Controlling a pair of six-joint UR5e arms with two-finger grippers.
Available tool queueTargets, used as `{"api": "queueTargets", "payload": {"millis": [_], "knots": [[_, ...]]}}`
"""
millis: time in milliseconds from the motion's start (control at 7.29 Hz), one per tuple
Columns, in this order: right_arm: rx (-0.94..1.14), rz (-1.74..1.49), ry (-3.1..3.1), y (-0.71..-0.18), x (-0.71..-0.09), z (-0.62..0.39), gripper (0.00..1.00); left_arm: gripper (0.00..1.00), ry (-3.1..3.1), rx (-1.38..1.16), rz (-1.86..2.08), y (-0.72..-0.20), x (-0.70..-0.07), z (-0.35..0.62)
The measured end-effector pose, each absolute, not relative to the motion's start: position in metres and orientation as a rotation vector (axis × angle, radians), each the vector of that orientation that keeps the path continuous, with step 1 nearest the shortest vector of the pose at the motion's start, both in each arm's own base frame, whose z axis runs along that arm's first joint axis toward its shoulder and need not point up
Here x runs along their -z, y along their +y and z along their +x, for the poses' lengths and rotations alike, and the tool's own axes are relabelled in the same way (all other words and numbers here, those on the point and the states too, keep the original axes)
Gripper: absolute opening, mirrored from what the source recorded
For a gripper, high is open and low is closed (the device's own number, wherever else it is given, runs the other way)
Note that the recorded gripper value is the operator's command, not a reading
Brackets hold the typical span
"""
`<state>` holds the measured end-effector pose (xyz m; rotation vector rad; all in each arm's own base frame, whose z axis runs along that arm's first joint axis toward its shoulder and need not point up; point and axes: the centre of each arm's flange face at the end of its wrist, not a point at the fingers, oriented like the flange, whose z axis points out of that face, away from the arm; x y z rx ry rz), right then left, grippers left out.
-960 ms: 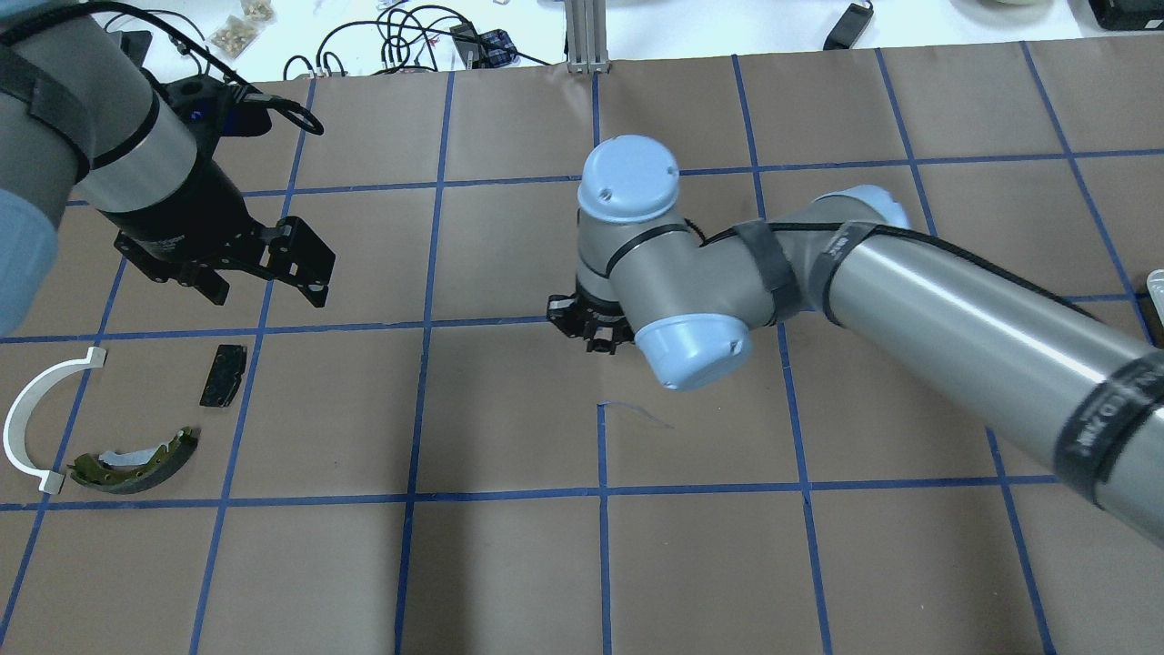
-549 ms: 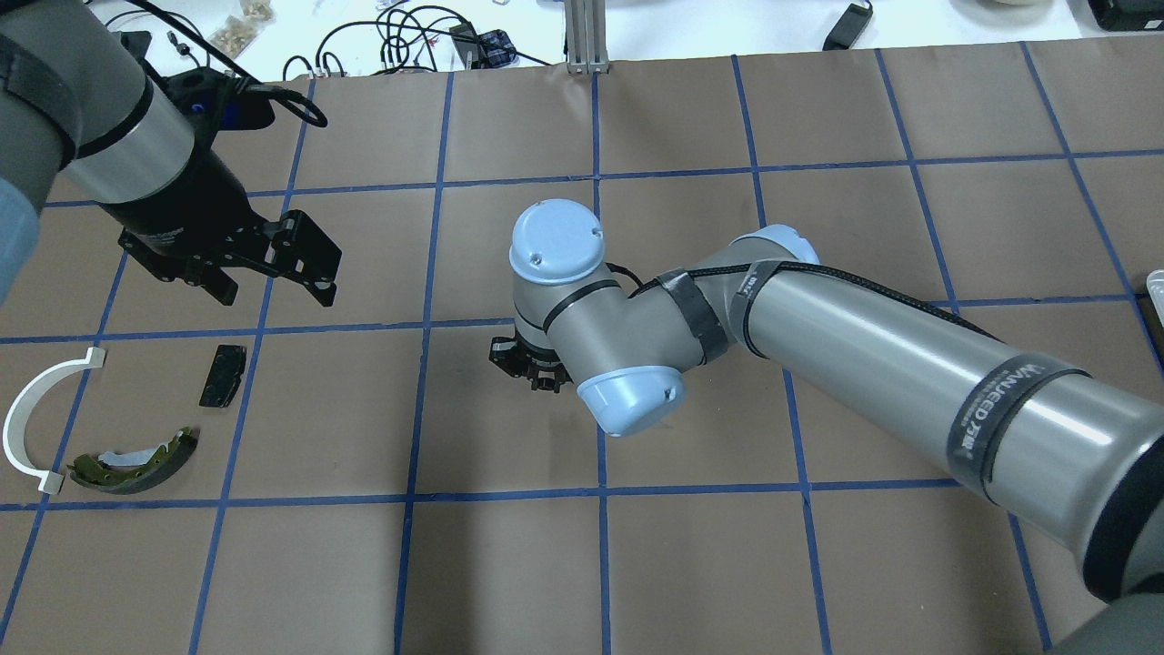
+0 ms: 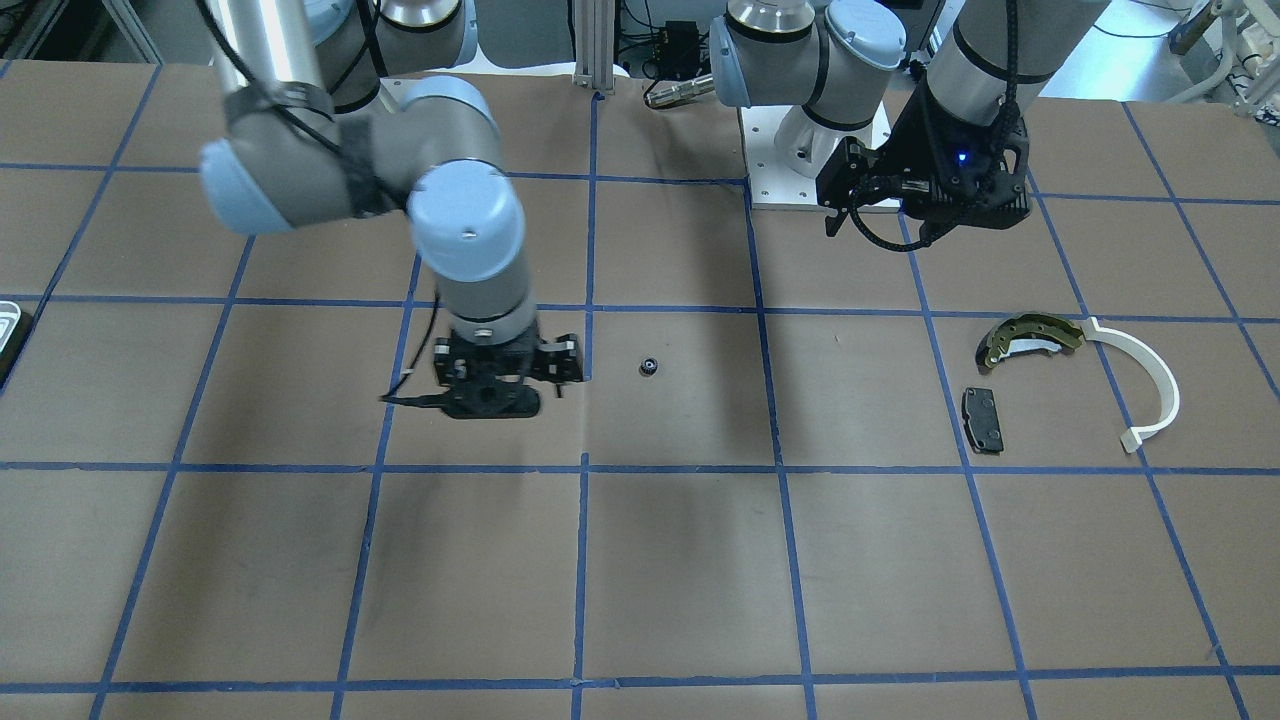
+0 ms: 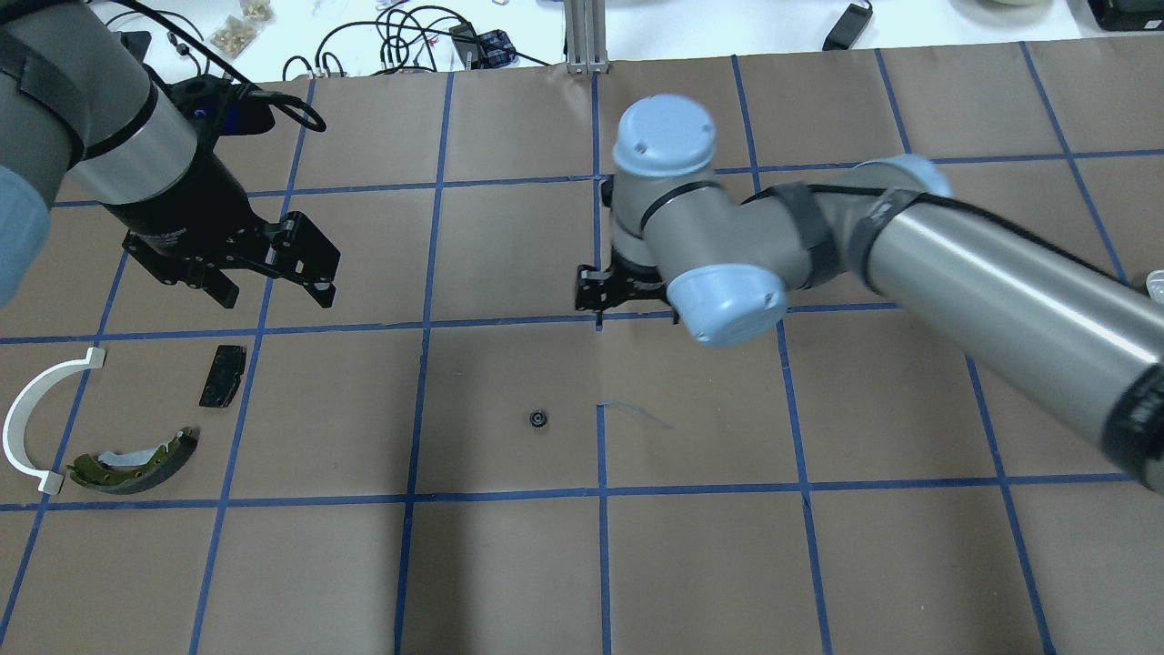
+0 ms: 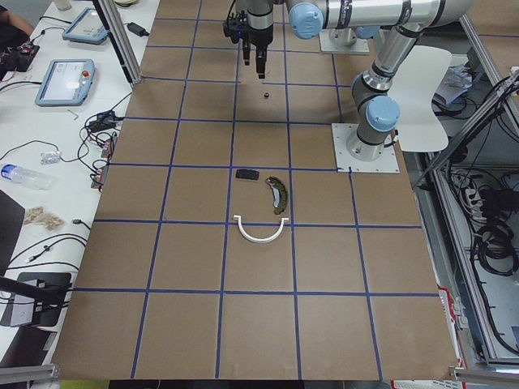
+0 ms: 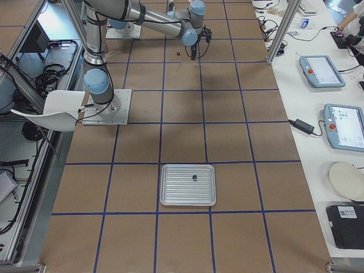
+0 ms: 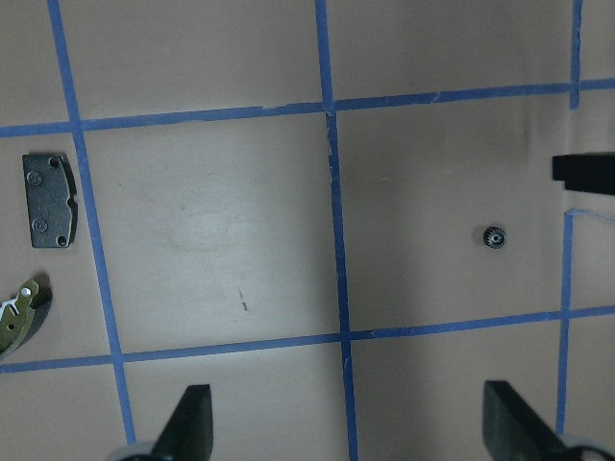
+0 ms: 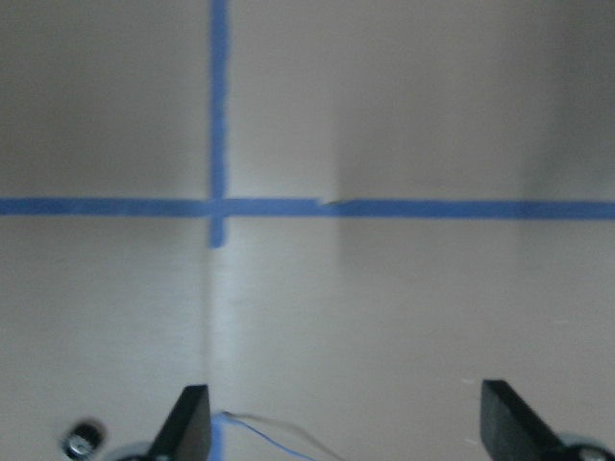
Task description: Place bearing gear from tray to pile
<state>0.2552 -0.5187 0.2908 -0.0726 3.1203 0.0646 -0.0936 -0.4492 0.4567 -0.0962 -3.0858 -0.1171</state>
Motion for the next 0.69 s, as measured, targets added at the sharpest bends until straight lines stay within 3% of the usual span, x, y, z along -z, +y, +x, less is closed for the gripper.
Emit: {"api": "queueTargets", "payload": {"millis": [411,686], "knots": [[-0.167,-0.483,3.123,-0.532,-0.353,0.028,1.0,1.0,-3.084,0.074,-0.096,-0.468,-0.385,-0.115],[-0.165,-0.349,3.155,-0.523,-0.355,-0.113,1.0,1.0,-3.092,0.124,-0.095,-0.466,-0.338,-0.167]]}}
